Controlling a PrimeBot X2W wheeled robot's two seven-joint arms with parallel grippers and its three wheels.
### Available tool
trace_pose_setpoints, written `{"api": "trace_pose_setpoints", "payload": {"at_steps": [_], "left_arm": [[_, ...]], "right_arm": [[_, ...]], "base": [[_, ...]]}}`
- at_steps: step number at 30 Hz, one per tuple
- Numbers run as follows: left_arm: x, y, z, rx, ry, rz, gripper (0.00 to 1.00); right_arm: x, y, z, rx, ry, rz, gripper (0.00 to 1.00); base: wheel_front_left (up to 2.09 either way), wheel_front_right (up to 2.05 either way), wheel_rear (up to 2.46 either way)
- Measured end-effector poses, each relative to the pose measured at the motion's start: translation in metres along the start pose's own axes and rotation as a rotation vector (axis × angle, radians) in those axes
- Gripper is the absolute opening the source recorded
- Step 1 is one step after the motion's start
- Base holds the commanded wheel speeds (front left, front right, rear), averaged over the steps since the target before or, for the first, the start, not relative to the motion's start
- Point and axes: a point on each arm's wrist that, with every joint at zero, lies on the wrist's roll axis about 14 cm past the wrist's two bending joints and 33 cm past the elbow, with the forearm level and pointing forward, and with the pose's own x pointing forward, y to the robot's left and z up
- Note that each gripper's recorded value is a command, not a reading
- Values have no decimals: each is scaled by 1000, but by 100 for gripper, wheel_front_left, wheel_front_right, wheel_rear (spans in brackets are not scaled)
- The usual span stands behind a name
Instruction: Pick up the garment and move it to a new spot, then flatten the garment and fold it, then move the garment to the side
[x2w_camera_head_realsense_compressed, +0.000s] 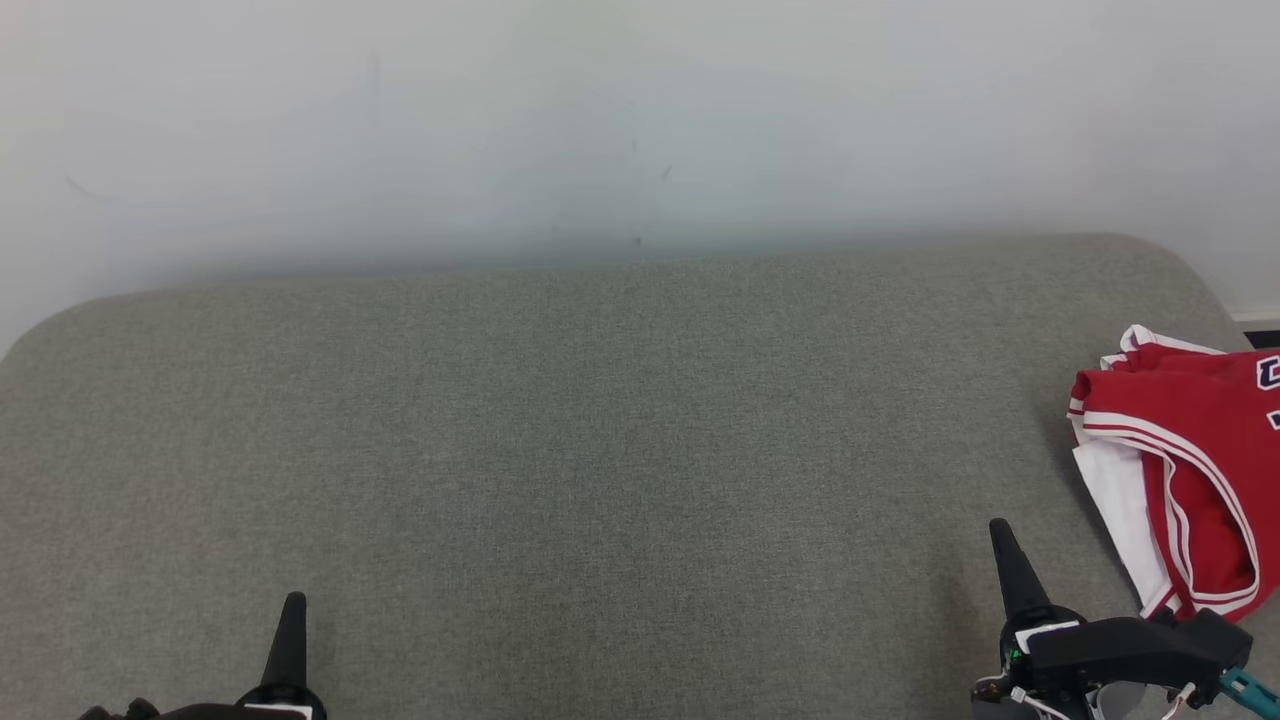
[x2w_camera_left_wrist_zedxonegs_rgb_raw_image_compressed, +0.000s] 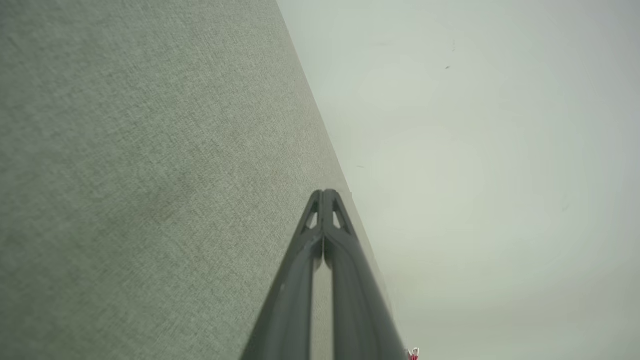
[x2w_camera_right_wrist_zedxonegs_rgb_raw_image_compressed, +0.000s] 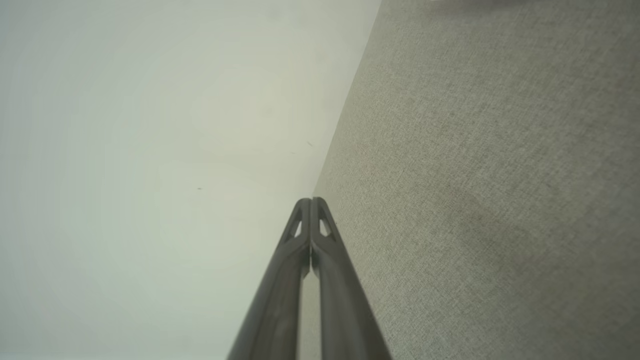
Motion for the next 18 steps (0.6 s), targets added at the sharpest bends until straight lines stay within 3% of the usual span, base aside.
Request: {"api": "trace_pose_setpoints", "payload": {"at_steps": [18], "left_arm": [[4, -12, 4, -152, 6, -50, 0]], "right_arm": [[2, 9, 3, 166, 5, 34, 0]], "base": [[0, 0, 0]]}}
